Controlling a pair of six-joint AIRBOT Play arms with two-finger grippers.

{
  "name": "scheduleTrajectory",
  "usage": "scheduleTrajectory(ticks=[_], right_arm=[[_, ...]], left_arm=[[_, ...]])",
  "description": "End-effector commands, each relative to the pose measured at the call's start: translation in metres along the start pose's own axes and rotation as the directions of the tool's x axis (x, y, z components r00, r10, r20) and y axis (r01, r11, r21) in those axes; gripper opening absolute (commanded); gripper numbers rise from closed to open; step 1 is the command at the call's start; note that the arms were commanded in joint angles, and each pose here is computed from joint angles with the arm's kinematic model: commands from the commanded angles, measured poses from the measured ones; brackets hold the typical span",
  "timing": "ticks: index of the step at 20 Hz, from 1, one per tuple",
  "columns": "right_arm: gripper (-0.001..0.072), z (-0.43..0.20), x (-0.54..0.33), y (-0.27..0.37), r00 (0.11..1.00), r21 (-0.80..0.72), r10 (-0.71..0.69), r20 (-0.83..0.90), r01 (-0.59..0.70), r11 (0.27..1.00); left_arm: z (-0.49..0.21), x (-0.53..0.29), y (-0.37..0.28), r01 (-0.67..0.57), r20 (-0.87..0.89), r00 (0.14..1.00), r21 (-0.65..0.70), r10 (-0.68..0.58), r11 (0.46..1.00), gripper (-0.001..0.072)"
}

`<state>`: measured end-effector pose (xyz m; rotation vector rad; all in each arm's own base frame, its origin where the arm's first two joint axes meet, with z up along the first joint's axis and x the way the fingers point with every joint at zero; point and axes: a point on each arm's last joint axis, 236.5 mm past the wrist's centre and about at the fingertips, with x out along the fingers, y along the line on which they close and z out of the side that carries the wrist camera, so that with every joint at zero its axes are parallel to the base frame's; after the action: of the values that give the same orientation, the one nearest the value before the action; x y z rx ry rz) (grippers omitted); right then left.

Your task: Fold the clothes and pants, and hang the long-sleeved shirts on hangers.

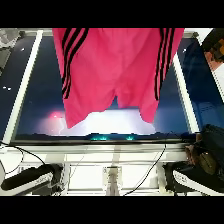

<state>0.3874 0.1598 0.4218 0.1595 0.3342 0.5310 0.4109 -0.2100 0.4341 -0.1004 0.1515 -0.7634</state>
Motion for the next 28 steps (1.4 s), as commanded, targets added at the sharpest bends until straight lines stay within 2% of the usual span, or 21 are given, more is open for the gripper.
scheduleTrajectory(ticks=[1,4,6,8,10,15,16,17,18,19,20,22,24,26,27,28], right_arm=[[0.0005,-0.037,0.036,-0.025,0.989,0.039,-0.030,-0.142,0.036,0.999],[0.0005,-0.080,0.089,-0.067,0.960,0.089,-0.060,-0.273,0.087,0.992],[0.0006,-0.118,0.128,-0.100,0.928,0.114,-0.077,-0.364,0.126,0.985],[0.0005,-0.157,0.167,-0.130,0.899,0.132,-0.084,-0.430,0.154,0.979],[0.0006,-0.175,0.207,-0.162,0.907,0.101,-0.127,-0.402,0.182,0.978],[0.0011,-0.158,0.267,-0.222,0.959,0.115,-0.237,-0.154,0.256,0.960],[0.0046,-0.154,0.274,-0.229,0.962,0.117,-0.252,-0.108,0.264,0.957],[0.0242,-0.149,0.280,-0.234,0.962,0.120,-0.266,-0.061,0.271,0.955],[0.0398,-0.142,0.282,-0.240,0.959,0.112,-0.282,-0.020,0.282,0.953],[0.0400,-0.132,0.282,-0.243,0.955,0.110,-0.294,0.026,0.290,0.951],[0.0400,-0.123,0.280,-0.247,0.950,0.110,-0.304,0.063,0.297,0.949],[0.0400,-0.118,0.277,-0.251,0.947,0.135,-0.310,0.083,0.297,0.945],[0.0400,-0.130,0.276,-0.255,0.951,0.173,-0.308,0.029,0.298,0.939],[0.0385,-0.155,0.273,-0.255,0.954,0.217,-0.289,-0.082,0.300,0.929],[0.0243,-0.173,0.269,-0.253,0.949,0.225,-0.268,-0.164,0.301,0.927],[0.0060,-0.189,0.263,-0.252,0.937,0.227,-0.251,-0.241,0.306,0.924]], left_arm=[[-0.042,0.027,0.040,-0.088,-0.117,0.990,-0.060,0.081,0.994,0.0021],[-0.129,0.060,0.105,-0.242,-0.351,0.914,-0.071,0.203,0.968,0.0022],[-0.193,0.084,0.138,-0.282,-0.481,0.850,-0.066,0.217,0.957,0.0022],[-0.246,0.113,0.165,-0.310,-0.537,0.815,-0.087,0.218,0.947,0.0021],[-0.274,0.138,0.202,-0.362,-0.509,0.812,-0.055,0.286,0.930,0.0021],[-0.313,0.173,0.247,-0.444,-0.436,0.823,-0.093,0.365,0.891,0.0023],[-0.311,0.178,0.253,-0.451,-0.405,0.832,-0.092,0.380,0.888,0.0024],[-0.303,0.183,0.257,-0.455,-0.363,0.844,-0.092,0.396,0.886,0.0031],[-0.293,0.185,0.262,-0.463,-0.315,0.853,-0.089,0.416,0.882,0.0120],[-0.282,0.187,0.266,-0.469,-0.268,0.861,-0.088,0.432,0.879,0.0273],[-0.273,0.187,0.269,-0.476,-0.233,0.865,-0.094,0.445,0.875,0.0298],[-0.266,0.182,0.275,-0.490,-0.220,0.862,-0.131,0.456,0.862,0.0297],[-0.260,0.177,0.279,-0.502,-0.214,0.860,-0.190,0.463,0.844,0.0298],[-0.251,0.168,0.279,-0.505,-0.222,0.858,-0.190,0.464,0.842,0.0296],[-0.251,0.161,0.278,-0.507,-0.251,0.853,-0.189,0.458,0.841,0.0282],[-0.253,0.152,0.276,-0.511,-0.290,0.845,-0.190,0.449,0.839,0.0199]])
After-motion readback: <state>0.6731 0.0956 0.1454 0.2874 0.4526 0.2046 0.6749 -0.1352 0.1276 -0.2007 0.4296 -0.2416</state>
